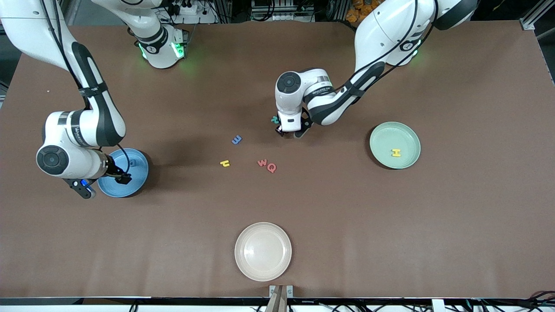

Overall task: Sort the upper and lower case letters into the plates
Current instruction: 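Grasp the blue W with the left gripper while the right gripper drops the 6, then carry the W into the green plate while the right gripper moves to the h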

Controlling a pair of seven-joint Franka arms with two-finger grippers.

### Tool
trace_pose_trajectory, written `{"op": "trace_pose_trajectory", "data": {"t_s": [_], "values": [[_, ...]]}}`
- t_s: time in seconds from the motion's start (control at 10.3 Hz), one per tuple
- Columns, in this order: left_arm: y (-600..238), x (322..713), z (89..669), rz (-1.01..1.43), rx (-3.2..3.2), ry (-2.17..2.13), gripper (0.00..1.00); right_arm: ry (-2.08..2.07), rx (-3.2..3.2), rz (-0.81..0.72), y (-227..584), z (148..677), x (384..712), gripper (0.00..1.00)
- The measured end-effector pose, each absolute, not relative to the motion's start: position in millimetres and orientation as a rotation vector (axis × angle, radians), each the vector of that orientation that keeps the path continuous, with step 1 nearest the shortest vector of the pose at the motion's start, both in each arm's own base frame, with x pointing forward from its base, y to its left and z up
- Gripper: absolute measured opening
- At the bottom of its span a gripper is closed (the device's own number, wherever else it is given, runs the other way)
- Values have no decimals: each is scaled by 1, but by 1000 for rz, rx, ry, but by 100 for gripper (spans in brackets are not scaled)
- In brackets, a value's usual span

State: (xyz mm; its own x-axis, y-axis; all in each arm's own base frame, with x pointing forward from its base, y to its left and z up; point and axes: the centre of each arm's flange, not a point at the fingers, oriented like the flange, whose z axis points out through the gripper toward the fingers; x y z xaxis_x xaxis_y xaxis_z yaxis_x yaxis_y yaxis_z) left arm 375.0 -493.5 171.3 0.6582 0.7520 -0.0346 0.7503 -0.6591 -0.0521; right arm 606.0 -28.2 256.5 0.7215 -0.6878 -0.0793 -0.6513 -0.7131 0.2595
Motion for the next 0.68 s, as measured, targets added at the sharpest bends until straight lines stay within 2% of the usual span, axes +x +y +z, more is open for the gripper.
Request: {"op": "trace_pose_trajectory", "data": {"t_s": [0.29,0.68], "values": [[-490,381,172,85,-2832,-1280,44,-1127,2681,-226,5,255,607,100],[-462,425,186,194,-2828,-1157,44,-1292,2618,-133,74,243,608,100]]}}
